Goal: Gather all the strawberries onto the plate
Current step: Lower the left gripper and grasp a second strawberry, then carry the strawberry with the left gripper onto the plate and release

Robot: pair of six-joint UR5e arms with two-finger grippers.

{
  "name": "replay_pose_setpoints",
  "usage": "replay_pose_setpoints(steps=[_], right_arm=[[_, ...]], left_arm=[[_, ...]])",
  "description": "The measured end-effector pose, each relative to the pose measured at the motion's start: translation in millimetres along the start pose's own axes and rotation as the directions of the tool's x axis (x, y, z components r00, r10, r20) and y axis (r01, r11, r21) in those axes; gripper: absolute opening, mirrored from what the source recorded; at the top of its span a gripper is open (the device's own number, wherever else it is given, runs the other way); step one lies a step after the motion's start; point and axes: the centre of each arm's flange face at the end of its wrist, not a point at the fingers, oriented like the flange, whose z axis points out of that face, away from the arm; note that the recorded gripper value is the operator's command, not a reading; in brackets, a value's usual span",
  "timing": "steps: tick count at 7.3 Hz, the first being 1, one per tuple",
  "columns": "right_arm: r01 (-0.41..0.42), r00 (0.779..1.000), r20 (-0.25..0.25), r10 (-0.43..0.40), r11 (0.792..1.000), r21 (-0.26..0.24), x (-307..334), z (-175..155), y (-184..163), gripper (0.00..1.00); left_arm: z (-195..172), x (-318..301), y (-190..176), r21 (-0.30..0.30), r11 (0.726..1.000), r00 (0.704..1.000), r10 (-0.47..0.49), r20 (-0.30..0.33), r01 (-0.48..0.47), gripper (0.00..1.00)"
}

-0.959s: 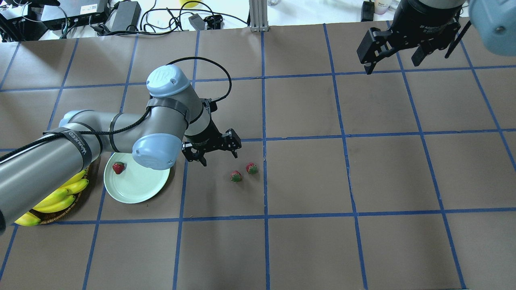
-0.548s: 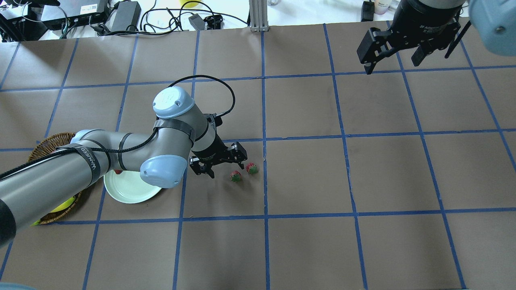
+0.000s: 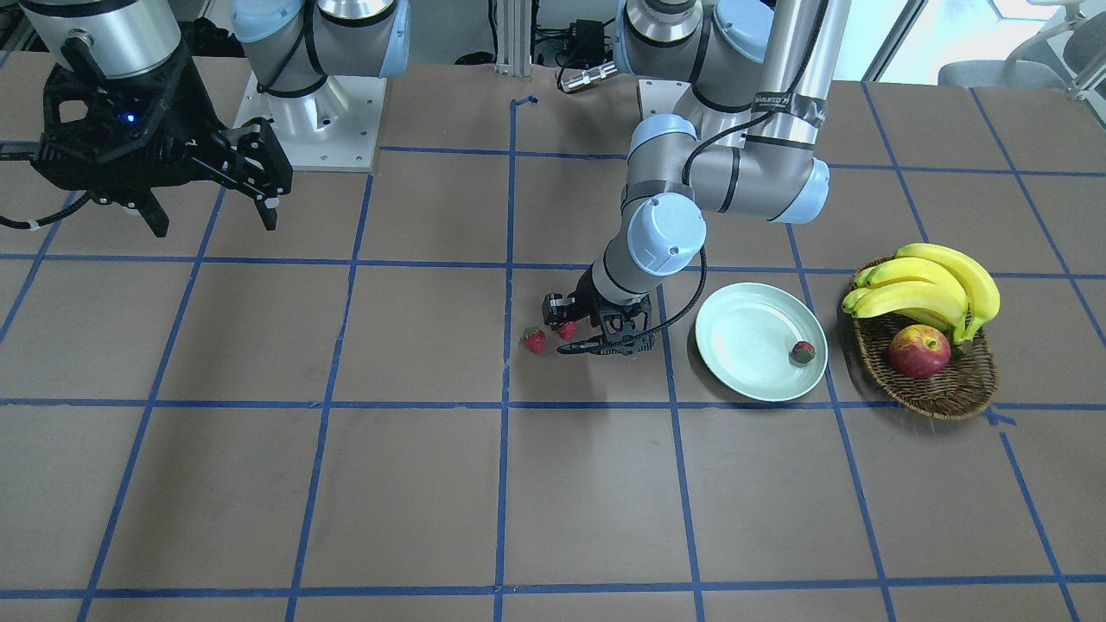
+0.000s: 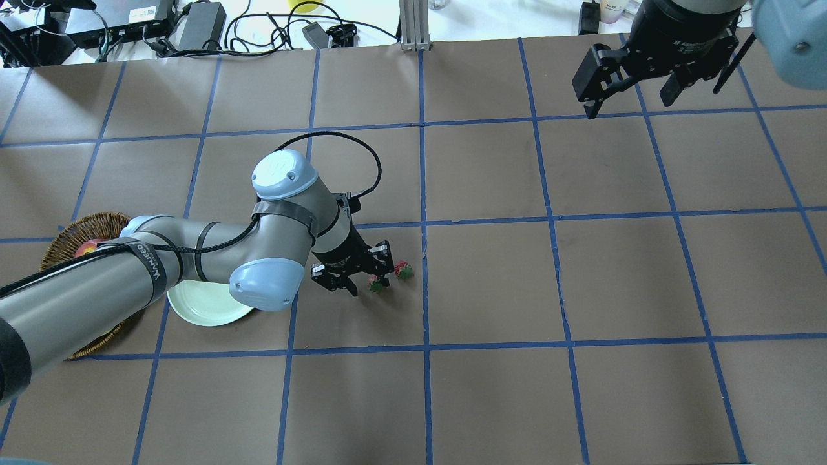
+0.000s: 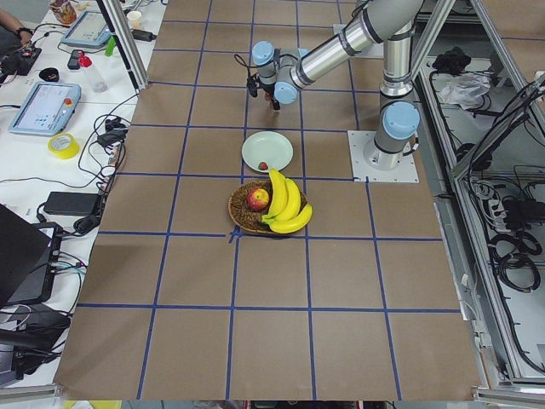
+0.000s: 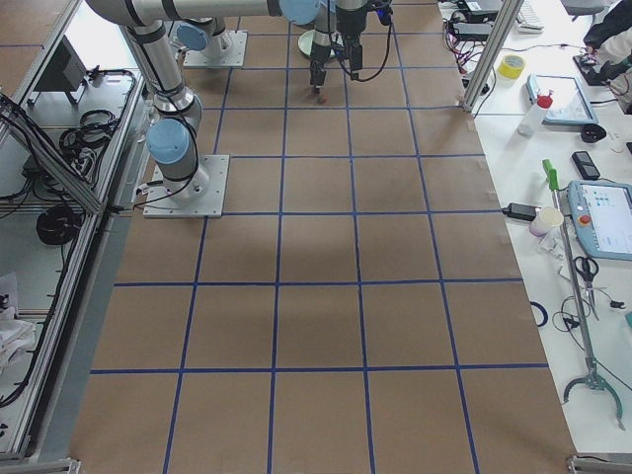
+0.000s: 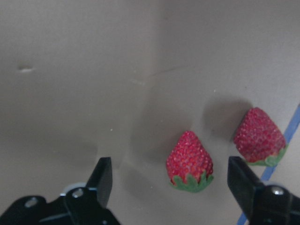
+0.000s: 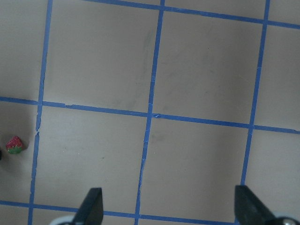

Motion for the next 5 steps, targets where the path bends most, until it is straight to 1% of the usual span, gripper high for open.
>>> replay_pose_setpoints(steps=[2, 3, 5], right_arm=[[0.001, 1.0, 0.0, -0.001, 1.0, 0.0, -0.1, 0.1, 0.0, 1.0], [0.0, 1.0, 0.0, 0.0, 1.0, -0.001, 0.0, 0.3, 0.0, 1.0], [0.0, 1.0, 0.0, 0.0, 1.0, -0.002, 0.5, 0.9, -0.4, 1.0]], left_arm=[[-7.7, 1.8, -3.0, 0.018, 1.0, 1.0, 0.011, 0.002, -0.011, 0.0], [-20.5, 3.1, -8.3, 0.044, 0.999, 1.0, 0.018, 0.016, -0.019, 0.0], [-63.5, -3.1, -32.4, 0.086, 0.996, 0.994, -0.001, 0.113, -0.008, 0.0]])
